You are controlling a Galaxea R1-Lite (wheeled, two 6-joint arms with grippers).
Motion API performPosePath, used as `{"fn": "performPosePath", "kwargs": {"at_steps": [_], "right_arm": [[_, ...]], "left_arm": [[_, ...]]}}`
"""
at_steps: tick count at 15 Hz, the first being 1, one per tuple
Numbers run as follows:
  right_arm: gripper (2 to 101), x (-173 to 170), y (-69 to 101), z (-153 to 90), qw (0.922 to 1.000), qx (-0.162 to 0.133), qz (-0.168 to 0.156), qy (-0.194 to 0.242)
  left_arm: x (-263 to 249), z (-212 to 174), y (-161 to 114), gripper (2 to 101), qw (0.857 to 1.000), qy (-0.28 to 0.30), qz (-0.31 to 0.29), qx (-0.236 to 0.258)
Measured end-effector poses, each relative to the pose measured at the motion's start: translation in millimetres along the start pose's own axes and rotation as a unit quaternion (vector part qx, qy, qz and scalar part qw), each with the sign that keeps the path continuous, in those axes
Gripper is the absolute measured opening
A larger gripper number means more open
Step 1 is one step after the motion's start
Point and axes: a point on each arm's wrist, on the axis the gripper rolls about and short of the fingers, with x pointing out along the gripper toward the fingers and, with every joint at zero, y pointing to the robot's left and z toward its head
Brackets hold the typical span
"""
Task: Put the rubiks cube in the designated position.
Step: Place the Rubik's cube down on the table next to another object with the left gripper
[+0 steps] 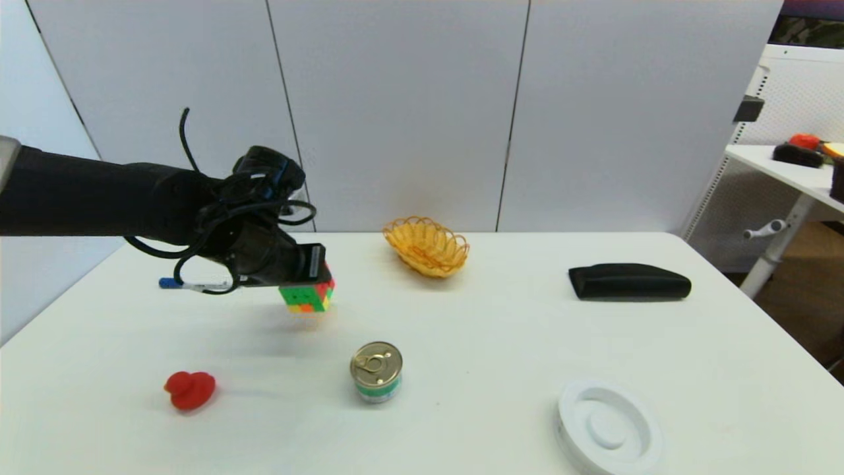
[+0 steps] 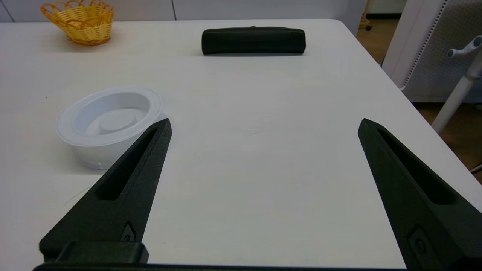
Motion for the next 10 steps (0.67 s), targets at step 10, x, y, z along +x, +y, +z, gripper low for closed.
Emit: {"fn": "performPosePath", "kwargs": {"at_steps": [10], "right_arm": [[98.0,0.0,0.0,0.0,1.0000,0.000,0.000,0.000]], "left_arm": [[-13.2,13.2,-134.8,54.5,0.982,-0.069,-0.146,0.093]]}}
